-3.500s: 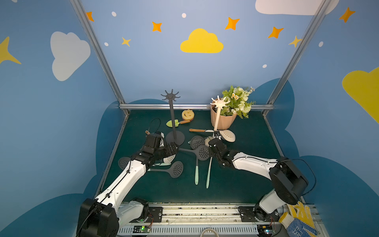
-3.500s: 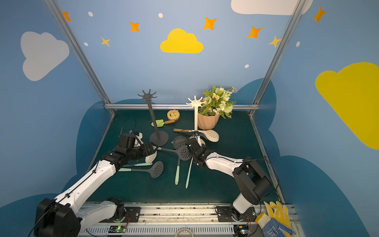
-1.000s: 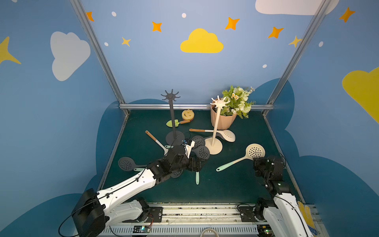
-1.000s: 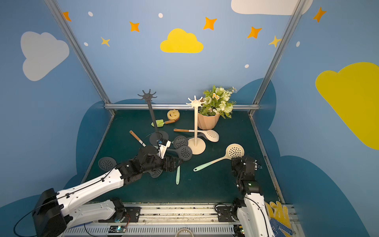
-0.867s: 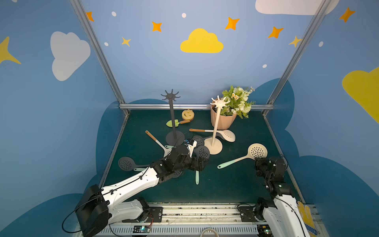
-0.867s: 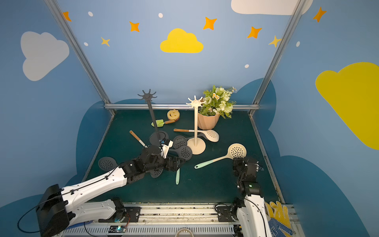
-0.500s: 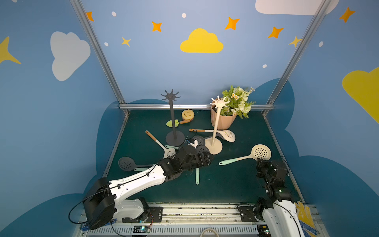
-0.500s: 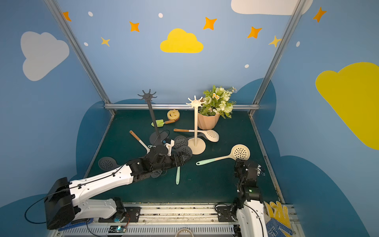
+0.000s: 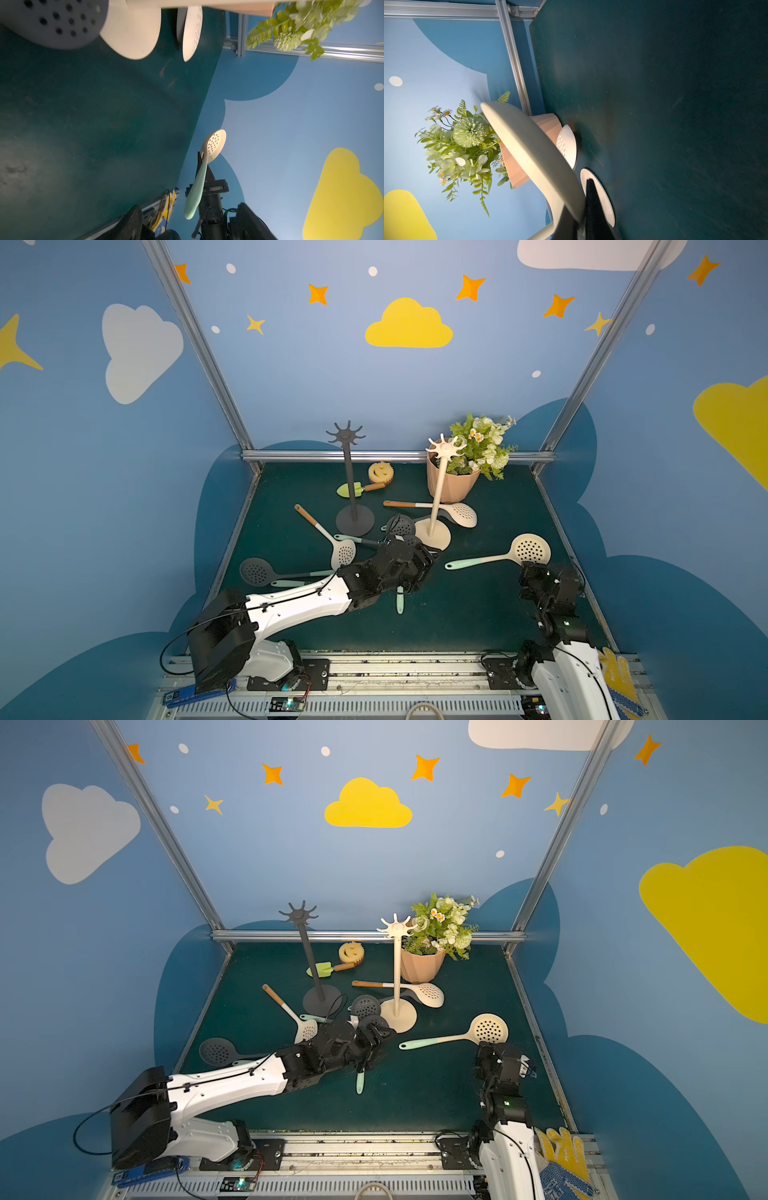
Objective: Hang the skimmer on the kitchen utensil rack
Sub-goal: Pick up the skimmer from the center of the board.
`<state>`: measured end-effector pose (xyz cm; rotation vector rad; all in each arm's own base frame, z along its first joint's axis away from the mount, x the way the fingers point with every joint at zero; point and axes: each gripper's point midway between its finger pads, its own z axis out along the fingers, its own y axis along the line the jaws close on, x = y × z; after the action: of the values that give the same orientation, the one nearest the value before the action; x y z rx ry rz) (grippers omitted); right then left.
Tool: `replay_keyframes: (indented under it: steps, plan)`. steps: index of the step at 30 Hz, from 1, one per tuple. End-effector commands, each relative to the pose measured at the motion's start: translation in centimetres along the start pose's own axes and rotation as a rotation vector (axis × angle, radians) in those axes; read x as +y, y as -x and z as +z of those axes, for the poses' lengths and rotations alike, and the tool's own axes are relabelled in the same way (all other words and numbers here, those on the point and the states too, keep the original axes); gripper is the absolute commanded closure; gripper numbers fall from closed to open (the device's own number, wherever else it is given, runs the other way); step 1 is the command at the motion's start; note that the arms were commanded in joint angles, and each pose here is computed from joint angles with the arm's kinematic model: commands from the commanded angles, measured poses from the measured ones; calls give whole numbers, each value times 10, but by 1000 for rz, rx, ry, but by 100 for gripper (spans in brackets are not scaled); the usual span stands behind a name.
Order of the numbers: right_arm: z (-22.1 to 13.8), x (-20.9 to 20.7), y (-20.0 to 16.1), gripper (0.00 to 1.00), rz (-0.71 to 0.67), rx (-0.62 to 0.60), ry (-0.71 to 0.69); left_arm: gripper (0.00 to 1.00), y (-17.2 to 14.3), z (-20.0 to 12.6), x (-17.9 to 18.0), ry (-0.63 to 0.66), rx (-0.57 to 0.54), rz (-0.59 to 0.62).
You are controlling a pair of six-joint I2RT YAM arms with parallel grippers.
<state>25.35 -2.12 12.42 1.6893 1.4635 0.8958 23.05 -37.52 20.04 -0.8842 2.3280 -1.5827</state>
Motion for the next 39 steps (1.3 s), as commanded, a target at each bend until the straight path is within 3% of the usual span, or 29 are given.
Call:
replay_keyframes:
  steps: [1,10,16,30,39]
  plan:
    - [-2,13,5,96,15,-26,34,33,-12,7,-27,-79,34,-110]
    - [-2,13,7,96,23,-39,28,42,-32,31,-23,-69,46,-81]
    - [-4,12,8,96,29,-43,25,48,-43,43,-39,-121,68,14]
    - [-10,11,10,96,36,-54,25,44,-21,54,-20,-73,-82,60]
    - [-10,13,9,96,36,-46,26,52,-7,59,-25,-125,-161,70]
